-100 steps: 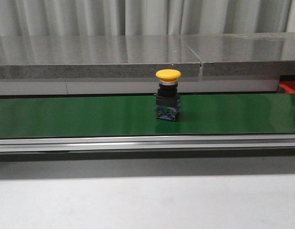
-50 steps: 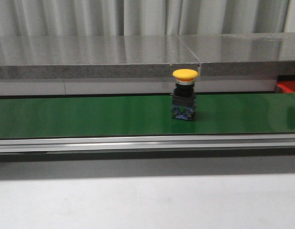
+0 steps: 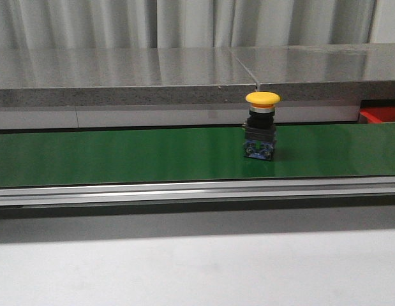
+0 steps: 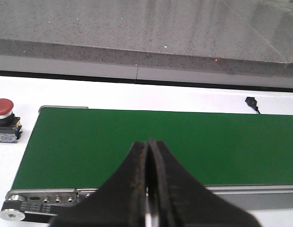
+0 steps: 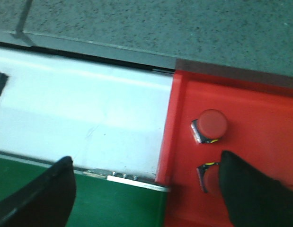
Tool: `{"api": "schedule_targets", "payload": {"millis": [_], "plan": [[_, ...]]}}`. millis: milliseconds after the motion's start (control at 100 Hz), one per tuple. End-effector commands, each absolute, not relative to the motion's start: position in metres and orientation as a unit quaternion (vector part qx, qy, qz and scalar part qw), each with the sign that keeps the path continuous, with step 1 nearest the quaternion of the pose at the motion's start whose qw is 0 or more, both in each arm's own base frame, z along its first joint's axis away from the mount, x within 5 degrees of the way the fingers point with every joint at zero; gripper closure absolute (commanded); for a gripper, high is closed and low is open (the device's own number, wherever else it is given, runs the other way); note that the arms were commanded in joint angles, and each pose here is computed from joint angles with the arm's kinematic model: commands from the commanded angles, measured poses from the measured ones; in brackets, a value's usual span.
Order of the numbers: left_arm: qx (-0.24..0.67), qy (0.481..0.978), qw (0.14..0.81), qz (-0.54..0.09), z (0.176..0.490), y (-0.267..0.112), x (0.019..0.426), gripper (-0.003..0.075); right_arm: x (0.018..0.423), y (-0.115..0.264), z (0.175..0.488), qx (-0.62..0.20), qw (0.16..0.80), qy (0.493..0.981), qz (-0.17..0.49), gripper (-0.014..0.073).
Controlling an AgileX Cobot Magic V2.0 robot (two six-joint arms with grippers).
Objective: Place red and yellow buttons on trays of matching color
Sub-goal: 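Move the right gripper to the yellow button at the belt's end and grasp it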
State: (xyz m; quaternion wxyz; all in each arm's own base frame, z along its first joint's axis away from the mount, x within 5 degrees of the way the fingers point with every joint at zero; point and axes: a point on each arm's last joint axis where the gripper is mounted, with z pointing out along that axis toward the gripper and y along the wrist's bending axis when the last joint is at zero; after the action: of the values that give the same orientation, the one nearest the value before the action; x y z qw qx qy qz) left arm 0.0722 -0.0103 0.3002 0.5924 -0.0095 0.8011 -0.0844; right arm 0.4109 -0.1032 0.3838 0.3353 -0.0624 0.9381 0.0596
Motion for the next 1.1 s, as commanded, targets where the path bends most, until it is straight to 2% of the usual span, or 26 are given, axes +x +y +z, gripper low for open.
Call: {"api": "schedule_targets", "payload": {"millis": [0,130,320,550,840,950,1090], "plan": [[-0.01,0.774,0.626,-0.093,0.315,-0.011,0.074,0.0739,0.386,-0.083,0.429,-0.083,0.387,0.916,0.058,-0.002],[-0.01,0.774,0.626,-0.093,0.315,-0.011,0.074,0.0739,0.371,-0.062,0.433,-0.101,0.385,0.915,0.067,-0.002],[-0.01,0.774,0.626,-0.093,0.315,-0.011,0.074,0.0739,0.344,-0.038,0.419,-0.106,0.378,0.917,0.077,-0.002],[-0.01,0.774,0.626,-0.093,0.315,-0.011,0.074,0.0739,0.29,-0.03,0.402,-0.101,0.378,0.92,0.041,-0.002],[-0.01,0.774,0.626,-0.093,0.315,-0.011,0.074,0.0739,0.241,-0.022,0.351,-0.098,0.299,0.948,0.057,-0.002],[-0.01,0.774,0.626,-0.093,0.315,-0.011,0.074,0.0739,0.238,-0.018,0.329,-0.098,0.28,0.953,0.063,-0.002],[-0.01,0.774,0.626,-0.093,0.315,-0.011,0.074,0.0739,0.24,-0.007,0.312,-0.123,0.289,0.948,0.059,-0.002]]}}
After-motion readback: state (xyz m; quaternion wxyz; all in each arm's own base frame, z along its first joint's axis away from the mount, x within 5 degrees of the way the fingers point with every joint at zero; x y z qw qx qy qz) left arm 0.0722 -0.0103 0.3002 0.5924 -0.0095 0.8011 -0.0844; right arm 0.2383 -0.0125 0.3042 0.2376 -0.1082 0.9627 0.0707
